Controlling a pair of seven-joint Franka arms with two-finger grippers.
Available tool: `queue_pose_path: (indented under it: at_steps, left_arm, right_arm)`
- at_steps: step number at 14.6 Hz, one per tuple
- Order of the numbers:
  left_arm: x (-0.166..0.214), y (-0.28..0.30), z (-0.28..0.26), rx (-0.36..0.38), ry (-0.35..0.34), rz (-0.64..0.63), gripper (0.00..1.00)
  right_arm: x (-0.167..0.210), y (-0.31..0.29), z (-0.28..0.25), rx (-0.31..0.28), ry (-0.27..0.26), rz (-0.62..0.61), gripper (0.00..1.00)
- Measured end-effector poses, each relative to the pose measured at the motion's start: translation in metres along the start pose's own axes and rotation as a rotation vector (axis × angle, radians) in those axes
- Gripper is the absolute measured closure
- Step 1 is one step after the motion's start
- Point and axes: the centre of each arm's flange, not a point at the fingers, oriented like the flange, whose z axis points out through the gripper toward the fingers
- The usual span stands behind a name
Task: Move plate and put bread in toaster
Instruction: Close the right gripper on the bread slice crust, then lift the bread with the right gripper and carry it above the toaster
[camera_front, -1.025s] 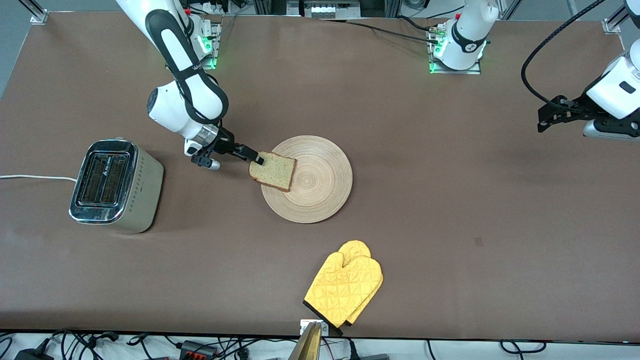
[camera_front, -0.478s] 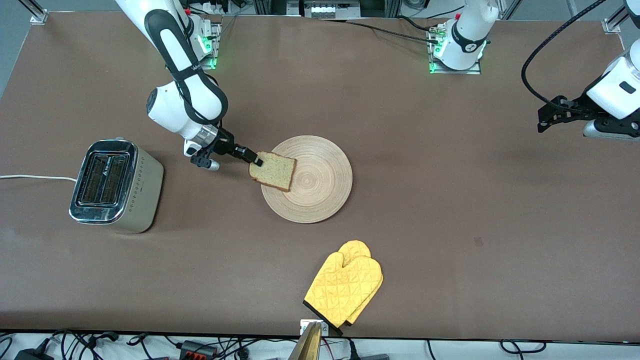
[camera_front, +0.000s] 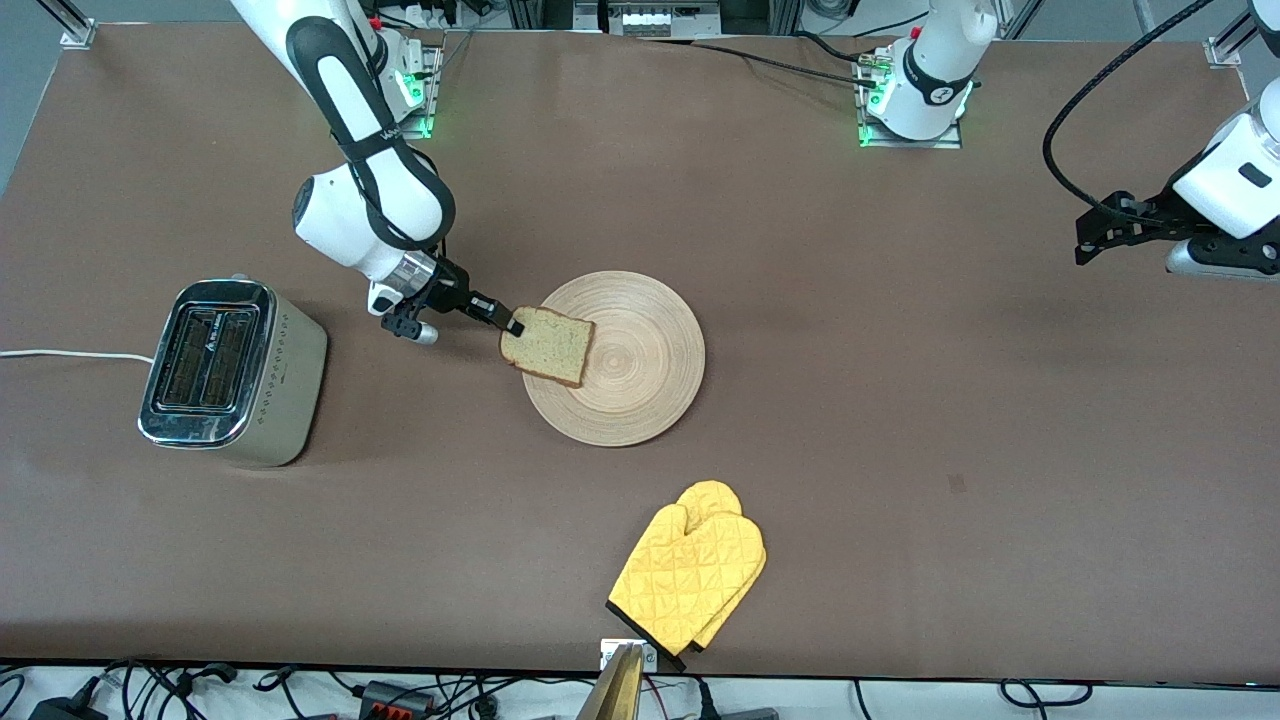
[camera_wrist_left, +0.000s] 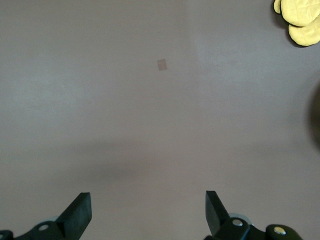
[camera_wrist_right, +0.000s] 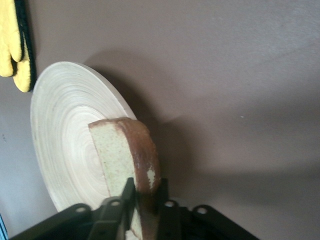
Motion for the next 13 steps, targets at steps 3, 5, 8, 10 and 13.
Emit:
queue_pose_path:
  at_steps: [3, 5, 8, 10, 13]
  left_arm:
    - [0.000, 0.000, 0.000, 0.000, 0.000, 0.000, 0.00]
    - [0.000, 0.000, 0.000, 0.000, 0.000, 0.000, 0.00]
    - [0.000, 0.000, 0.000, 0.000, 0.000, 0.000, 0.00]
    - [0.000, 0.000, 0.000, 0.000, 0.000, 0.000, 0.00]
    - [0.000, 0.000, 0.000, 0.000, 0.000, 0.000, 0.00]
  right_arm:
    - [0.003, -0.010, -0.002, 0.015, 0.008, -0.005, 0.92]
    - [0.005, -0.013, -0.003, 0.022, 0.011, -0.008, 0.92]
    - [0.011, -0.027, -0.006, 0.044, 0.024, -0.021, 0.92]
    - [0.016, -0.036, -0.009, 0.042, 0.029, -0.063, 0.92]
    - [0.028, -0.047, -0.017, -0.006, 0.018, -0.197, 0.92]
